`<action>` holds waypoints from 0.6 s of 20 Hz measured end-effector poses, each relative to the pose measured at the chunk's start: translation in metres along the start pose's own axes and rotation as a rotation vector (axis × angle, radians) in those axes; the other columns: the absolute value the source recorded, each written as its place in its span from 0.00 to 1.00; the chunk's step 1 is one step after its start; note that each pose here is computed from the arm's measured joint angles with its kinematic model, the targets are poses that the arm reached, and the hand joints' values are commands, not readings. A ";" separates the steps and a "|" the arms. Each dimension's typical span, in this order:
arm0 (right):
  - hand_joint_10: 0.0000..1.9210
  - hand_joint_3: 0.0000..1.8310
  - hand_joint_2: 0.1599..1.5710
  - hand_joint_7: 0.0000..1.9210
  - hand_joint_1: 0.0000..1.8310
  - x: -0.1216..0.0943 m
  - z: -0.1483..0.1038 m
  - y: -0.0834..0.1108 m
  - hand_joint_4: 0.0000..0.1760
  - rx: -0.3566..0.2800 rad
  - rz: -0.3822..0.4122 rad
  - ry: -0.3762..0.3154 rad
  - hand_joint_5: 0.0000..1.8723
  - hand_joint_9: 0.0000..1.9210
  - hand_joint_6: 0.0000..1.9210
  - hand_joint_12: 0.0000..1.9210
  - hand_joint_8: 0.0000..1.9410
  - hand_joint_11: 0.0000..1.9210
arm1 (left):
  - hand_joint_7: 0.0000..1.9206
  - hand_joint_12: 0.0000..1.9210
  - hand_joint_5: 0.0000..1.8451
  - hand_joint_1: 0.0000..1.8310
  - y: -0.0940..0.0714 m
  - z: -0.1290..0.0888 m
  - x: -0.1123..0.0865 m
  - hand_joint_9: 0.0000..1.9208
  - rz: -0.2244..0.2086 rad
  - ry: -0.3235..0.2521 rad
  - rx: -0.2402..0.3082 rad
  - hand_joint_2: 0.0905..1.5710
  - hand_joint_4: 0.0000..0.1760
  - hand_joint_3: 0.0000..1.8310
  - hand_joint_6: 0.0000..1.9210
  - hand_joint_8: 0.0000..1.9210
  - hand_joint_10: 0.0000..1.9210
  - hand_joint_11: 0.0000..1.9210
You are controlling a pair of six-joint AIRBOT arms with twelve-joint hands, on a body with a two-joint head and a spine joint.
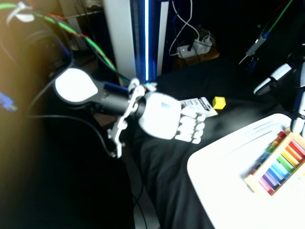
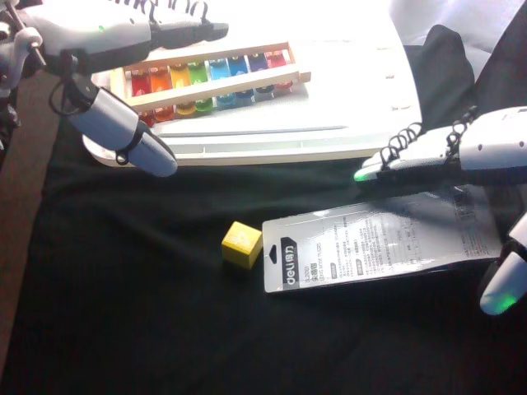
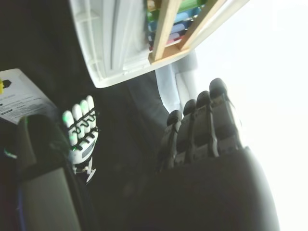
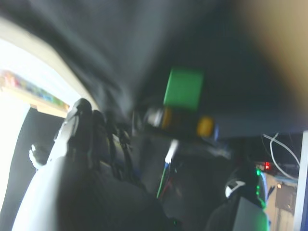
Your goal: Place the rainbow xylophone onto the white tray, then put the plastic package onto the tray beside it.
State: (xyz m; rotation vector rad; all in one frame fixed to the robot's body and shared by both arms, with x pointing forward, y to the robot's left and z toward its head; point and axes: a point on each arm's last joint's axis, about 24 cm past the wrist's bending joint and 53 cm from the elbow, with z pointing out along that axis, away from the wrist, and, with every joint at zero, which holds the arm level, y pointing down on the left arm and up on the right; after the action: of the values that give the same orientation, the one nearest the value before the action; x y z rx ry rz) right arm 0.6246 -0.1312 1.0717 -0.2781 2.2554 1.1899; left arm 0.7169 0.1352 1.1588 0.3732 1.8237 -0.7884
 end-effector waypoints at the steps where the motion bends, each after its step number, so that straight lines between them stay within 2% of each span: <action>1: 0.01 0.00 0.32 0.03 0.37 0.000 0.001 -0.002 0.00 0.008 0.001 -0.003 0.03 0.02 0.01 0.01 0.01 0.03 | 0.02 0.02 0.00 0.46 -0.001 0.000 0.000 0.02 0.000 0.000 0.002 0.46 0.30 0.00 0.00 0.00 0.00 0.03; 2: 0.00 0.00 0.32 0.03 0.38 0.001 0.001 -0.004 0.00 0.010 0.004 0.000 0.04 0.02 0.01 0.01 0.01 0.03 | 0.02 0.02 0.00 0.45 -0.001 0.000 0.000 0.02 -0.002 -0.001 0.003 0.46 0.22 0.00 0.00 0.00 0.00 0.04; 5: 0.01 0.00 0.32 0.04 0.40 0.003 0.002 -0.008 0.00 0.022 0.005 0.004 0.05 0.03 0.01 0.01 0.01 0.04 | 0.02 0.02 0.00 0.43 -0.001 0.000 0.000 0.02 -0.002 0.001 0.002 0.46 0.23 0.00 0.00 0.00 0.00 0.04; 6: 0.01 0.00 0.32 0.04 0.40 0.004 0.003 -0.011 0.00 0.027 0.008 0.004 0.05 0.03 0.01 0.01 0.01 0.04 | 0.01 0.02 0.00 0.42 0.000 0.000 0.001 0.02 -0.002 0.002 0.001 0.46 0.31 0.00 0.00 0.00 0.00 0.03; 9: 0.00 0.00 0.35 0.06 0.42 0.003 0.005 -0.015 0.00 0.039 0.008 0.001 0.07 0.05 0.00 0.01 0.00 0.05 | 0.01 0.01 0.00 0.42 -0.001 0.000 0.005 0.01 -0.007 0.008 0.002 0.46 0.27 0.00 0.00 0.00 0.00 0.03; 11: 0.01 0.00 0.37 0.08 0.41 0.003 0.007 -0.016 0.00 0.041 0.009 0.000 0.08 0.07 0.01 0.02 0.01 0.06 | 0.00 0.01 0.00 0.42 0.000 0.000 0.006 0.01 -0.008 0.011 0.001 0.47 0.14 0.00 0.00 0.00 0.00 0.02; 12: 0.01 0.01 0.38 0.08 0.40 0.004 0.008 -0.015 0.00 0.039 0.009 0.002 0.09 0.06 0.01 0.02 0.01 0.06 | 0.00 0.01 0.00 0.41 0.000 0.000 0.005 0.01 -0.015 0.008 0.001 0.47 0.13 0.00 0.00 0.00 0.00 0.02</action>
State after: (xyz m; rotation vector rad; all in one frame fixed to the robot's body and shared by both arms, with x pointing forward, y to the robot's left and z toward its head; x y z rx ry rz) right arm 0.6313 -0.1336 1.0556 -0.2545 2.2806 1.1493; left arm 0.7145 0.1348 1.1540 0.3637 1.8355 -0.7988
